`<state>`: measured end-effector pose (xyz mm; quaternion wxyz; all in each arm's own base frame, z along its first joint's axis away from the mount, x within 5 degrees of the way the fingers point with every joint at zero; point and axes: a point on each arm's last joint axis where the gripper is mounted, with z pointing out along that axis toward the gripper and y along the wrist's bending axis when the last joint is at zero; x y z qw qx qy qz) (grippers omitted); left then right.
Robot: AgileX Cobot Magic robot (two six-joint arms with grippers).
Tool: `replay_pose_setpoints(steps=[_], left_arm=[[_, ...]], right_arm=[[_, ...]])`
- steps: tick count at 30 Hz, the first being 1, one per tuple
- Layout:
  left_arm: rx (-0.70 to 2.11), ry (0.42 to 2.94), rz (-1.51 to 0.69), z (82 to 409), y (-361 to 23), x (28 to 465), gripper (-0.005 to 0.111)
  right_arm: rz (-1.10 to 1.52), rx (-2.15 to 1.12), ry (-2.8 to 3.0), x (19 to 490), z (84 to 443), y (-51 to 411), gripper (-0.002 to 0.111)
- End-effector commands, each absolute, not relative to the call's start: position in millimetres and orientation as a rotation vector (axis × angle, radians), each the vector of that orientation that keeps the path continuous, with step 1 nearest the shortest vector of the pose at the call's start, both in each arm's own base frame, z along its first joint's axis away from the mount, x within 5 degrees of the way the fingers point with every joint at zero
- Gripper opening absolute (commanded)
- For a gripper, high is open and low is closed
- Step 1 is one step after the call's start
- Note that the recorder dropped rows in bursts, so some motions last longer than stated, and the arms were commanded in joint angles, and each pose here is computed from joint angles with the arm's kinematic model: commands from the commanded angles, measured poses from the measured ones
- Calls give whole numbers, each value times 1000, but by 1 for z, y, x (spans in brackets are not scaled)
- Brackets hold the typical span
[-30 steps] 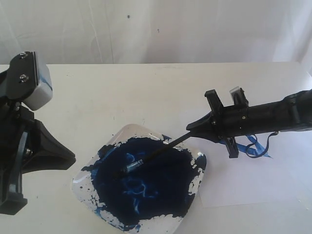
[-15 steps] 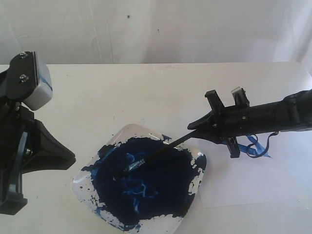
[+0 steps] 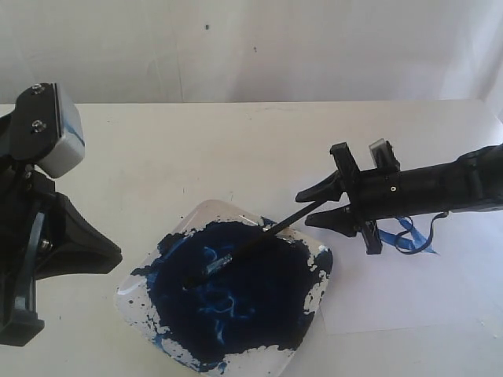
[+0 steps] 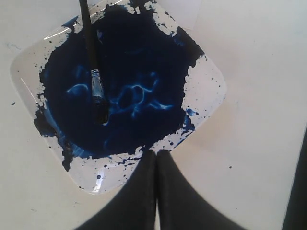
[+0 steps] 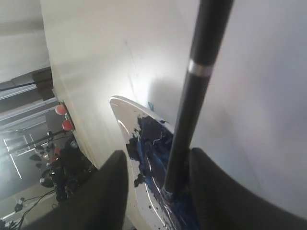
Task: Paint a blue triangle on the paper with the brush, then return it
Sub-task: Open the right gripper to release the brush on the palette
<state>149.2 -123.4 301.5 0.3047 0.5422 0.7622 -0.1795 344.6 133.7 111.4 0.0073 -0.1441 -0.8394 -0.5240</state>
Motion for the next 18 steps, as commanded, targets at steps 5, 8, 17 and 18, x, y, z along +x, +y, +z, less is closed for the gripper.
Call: replay_pose_setpoints(steps=[5,8,17,18], left_arm=[[1425,2030,-506,302,-123,146,0],[1425,2030,-506,302,-123,146,0],[1440,2011,-495,302,-123,147,0],[1437,2007,-488,301,-123,147,0]], right_arm=[[-1628,-331,-2604,337,119,120,44],[-1628,-254,-2658,329,142,103,44],[-1568,292,-3027,258,244,89,0],[-1544,325,-3076,252,251,87,0]])
